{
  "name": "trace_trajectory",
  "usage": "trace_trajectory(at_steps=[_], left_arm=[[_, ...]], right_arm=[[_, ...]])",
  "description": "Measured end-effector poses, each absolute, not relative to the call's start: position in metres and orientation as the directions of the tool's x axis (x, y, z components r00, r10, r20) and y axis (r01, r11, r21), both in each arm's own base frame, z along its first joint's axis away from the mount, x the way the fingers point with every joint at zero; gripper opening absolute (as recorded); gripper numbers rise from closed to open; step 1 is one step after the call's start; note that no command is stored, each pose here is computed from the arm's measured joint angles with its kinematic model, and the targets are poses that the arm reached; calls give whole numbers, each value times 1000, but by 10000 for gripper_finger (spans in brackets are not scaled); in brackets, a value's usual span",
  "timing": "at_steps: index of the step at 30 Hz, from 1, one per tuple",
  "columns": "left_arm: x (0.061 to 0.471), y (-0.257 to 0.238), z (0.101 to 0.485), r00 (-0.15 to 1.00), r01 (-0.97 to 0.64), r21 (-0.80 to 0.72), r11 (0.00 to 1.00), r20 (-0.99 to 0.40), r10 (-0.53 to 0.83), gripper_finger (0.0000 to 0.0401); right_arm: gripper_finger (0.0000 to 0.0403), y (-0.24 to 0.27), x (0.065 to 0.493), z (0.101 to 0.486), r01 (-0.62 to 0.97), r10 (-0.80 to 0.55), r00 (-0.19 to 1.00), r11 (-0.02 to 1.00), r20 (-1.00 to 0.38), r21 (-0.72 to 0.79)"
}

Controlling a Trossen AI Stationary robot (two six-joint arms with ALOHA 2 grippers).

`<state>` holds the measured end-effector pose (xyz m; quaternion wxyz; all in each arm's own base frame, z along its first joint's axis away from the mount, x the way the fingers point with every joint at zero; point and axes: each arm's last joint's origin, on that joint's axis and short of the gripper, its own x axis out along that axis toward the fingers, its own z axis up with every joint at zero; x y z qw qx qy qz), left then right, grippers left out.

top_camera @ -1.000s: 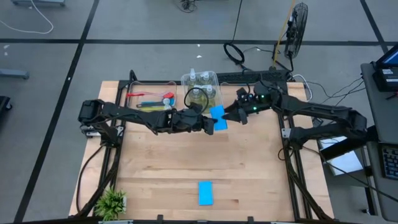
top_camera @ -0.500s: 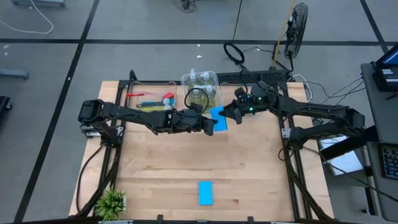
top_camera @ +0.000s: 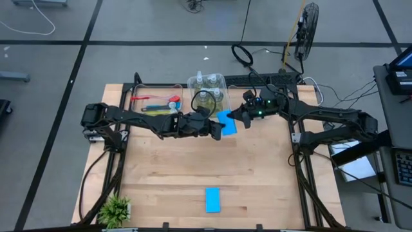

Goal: Pick & Place Kitchen Sink Supplies
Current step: Put the blue sponge into the right transparent bin

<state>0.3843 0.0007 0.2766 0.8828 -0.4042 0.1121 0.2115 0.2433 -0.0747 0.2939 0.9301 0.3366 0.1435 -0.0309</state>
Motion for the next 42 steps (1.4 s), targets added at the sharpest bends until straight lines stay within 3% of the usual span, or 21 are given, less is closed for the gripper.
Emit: trace_trajectory(at_steps=[6,12,22,34,42], left_arm=[[382,-2,283,911,-393,-615,684,-360,200,71],[373,-3,297,920,-357,-569,741,-350,175,143],[350,-13,302,875,-363,-544,756,-478,76,238],[346,-43,301,870,-352,-588,728,-493,22,257],[344,-54,301,871,-365,-574,732,-488,52,244]], right_arm=[[3,-74,240,297,152,33,959,779,-282,608],[1,-75,224,305,204,-35,956,790,-291,577],[1,-75,182,317,470,-345,871,792,-349,390],[0,-81,167,318,754,-721,600,655,-345,-57],[0,-99,185,295,763,-696,551,644,-461,-60]])
